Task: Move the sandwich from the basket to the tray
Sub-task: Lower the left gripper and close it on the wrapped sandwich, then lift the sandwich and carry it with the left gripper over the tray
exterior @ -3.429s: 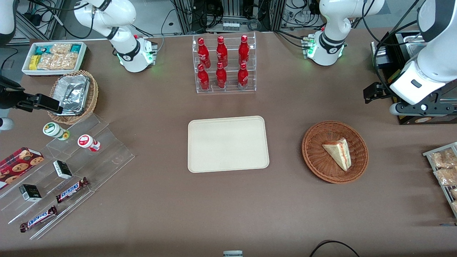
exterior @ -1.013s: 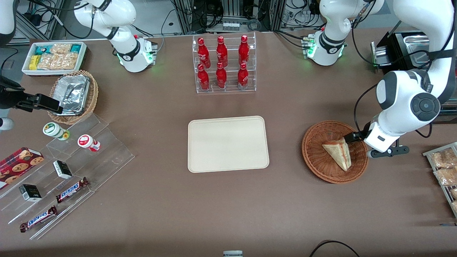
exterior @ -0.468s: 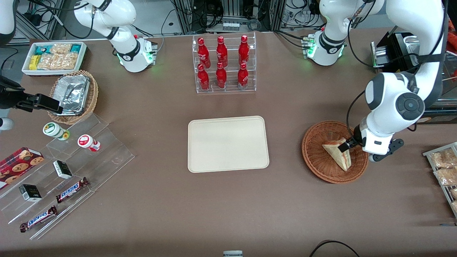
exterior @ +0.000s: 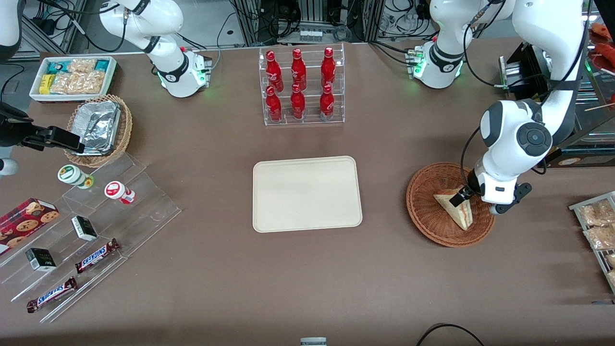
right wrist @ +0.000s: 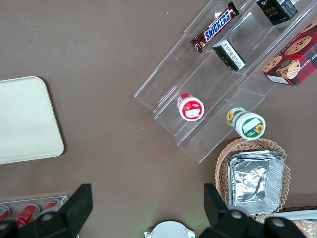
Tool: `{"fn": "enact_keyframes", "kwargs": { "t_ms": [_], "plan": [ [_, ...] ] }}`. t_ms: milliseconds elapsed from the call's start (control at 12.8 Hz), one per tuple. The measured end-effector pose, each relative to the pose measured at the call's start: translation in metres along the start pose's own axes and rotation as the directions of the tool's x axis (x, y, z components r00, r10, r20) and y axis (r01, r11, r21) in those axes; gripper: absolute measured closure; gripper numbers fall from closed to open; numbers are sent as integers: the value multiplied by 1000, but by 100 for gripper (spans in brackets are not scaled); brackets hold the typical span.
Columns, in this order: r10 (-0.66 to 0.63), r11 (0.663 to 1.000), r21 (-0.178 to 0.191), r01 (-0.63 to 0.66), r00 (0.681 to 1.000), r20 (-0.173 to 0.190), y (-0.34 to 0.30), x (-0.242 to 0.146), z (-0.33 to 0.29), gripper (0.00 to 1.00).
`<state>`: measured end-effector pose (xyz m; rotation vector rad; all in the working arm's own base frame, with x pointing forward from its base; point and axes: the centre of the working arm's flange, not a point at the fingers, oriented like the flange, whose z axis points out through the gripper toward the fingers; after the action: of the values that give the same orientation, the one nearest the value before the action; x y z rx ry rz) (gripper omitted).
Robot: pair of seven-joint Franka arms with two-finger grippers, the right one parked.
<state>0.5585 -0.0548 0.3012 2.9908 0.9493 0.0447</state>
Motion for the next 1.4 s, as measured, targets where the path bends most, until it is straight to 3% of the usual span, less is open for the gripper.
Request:
{"fn": "enact_keyframes", "kwargs": {
  "t_ms": [623, 779, 1091, 1247, 1403],
  "plan": [
    [-59, 998, 0, 59, 998, 19, 0, -2, 37, 0],
    [-65, 998, 1, 65, 998, 22, 1, -3, 43, 7],
    [-58, 998, 5, 58, 998, 24, 2, -4, 42, 54],
    [-24, 999, 22, 23, 999, 39, 4, -7, 38, 67],
    [3, 999, 45, -6, 998, 61, 10, -8, 26, 73]
  ]
}}
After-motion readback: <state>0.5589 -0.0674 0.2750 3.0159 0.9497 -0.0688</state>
